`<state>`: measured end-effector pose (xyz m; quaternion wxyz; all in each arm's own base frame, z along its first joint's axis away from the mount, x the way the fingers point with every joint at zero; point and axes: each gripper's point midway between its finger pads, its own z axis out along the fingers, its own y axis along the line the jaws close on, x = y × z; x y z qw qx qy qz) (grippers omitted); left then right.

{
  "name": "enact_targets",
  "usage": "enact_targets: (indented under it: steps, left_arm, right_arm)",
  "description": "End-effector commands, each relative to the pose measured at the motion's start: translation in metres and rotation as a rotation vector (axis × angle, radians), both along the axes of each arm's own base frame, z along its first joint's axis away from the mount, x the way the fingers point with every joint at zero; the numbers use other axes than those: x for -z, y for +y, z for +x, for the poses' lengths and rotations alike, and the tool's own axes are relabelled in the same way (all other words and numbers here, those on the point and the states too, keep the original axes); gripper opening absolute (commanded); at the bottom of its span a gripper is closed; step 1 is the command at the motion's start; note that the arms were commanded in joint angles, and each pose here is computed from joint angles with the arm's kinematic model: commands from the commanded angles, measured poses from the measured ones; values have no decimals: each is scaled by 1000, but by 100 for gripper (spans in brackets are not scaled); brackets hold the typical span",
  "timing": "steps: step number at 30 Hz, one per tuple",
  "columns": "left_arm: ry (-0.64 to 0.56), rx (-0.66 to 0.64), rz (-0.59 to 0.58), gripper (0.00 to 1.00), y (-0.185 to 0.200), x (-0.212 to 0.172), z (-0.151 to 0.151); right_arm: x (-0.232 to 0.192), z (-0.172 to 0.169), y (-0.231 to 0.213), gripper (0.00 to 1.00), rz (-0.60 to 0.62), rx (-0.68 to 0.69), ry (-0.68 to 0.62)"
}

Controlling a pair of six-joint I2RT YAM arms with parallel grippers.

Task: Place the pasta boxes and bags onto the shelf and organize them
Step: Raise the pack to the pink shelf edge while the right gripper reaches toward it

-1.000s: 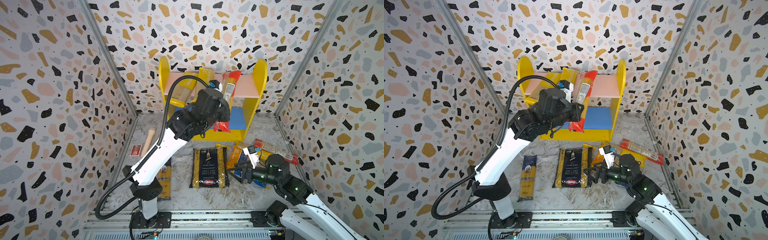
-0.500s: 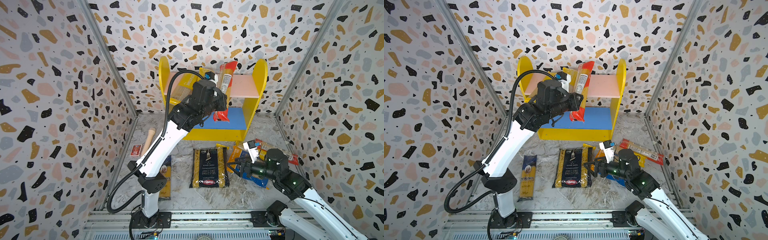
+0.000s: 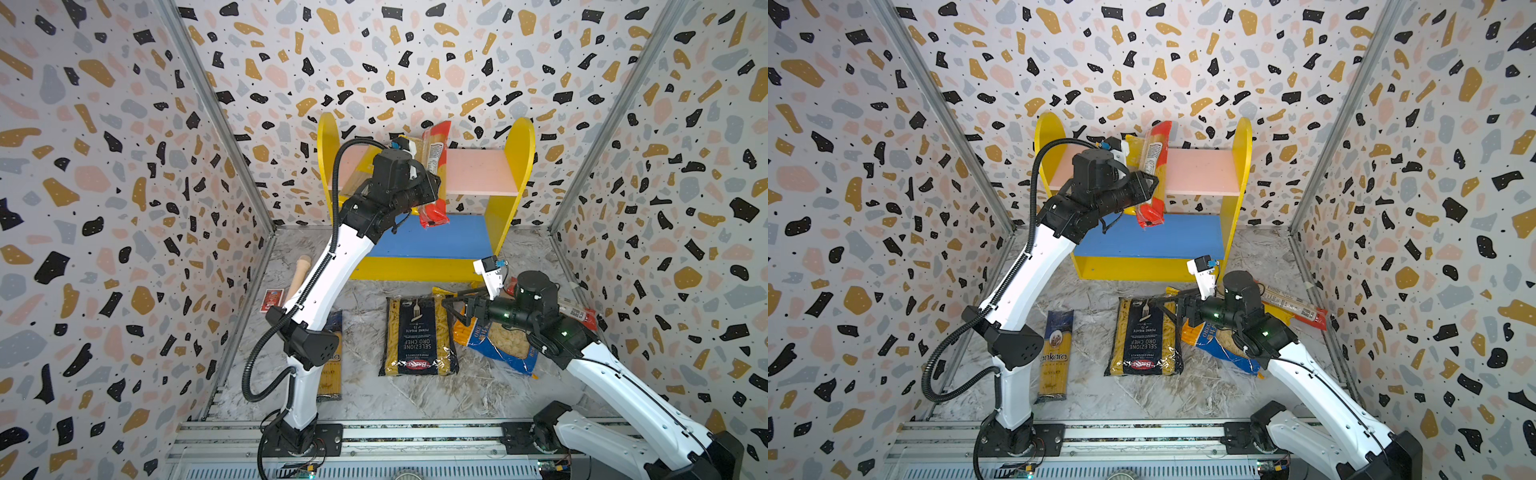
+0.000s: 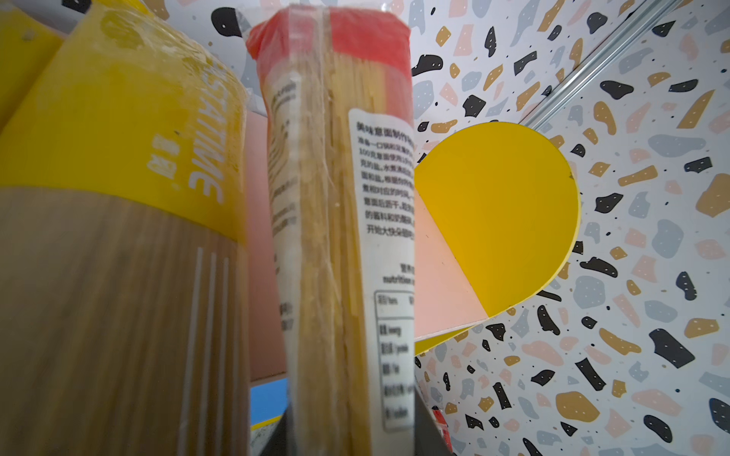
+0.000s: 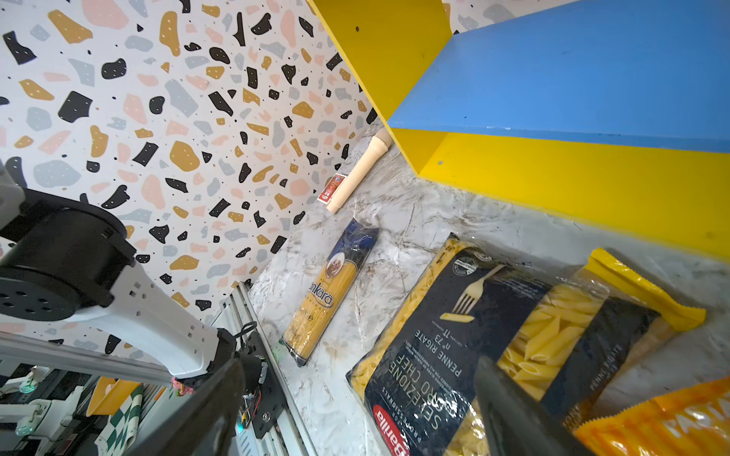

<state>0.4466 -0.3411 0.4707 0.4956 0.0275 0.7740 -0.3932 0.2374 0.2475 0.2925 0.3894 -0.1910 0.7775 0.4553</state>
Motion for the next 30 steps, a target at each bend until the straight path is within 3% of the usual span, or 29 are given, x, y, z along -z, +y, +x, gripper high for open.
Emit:
enact_targets:
  steps: [1, 11, 19, 24, 30]
  left_arm:
    - [-299, 92, -245, 31, 3, -117, -33]
    - [-295, 114, -273, 36, 5, -115, -23]
    - [-286, 121, -274, 35, 6, -113, -22]
    - [-268, 149, -267, 34, 6, -112, -31]
    - [-249, 147, -203, 40, 21, -99, -54]
  right_arm:
    - [-31, 7, 7, 91, 45, -24, -83]
    - [-62, 49, 3, 90, 23, 43, -157]
    - [-104, 81, -6, 92, 102, 78, -199]
    - [-123, 74, -12, 90, 158, 110, -220]
    - [-145, 81, -23, 87, 89, 174, -272]
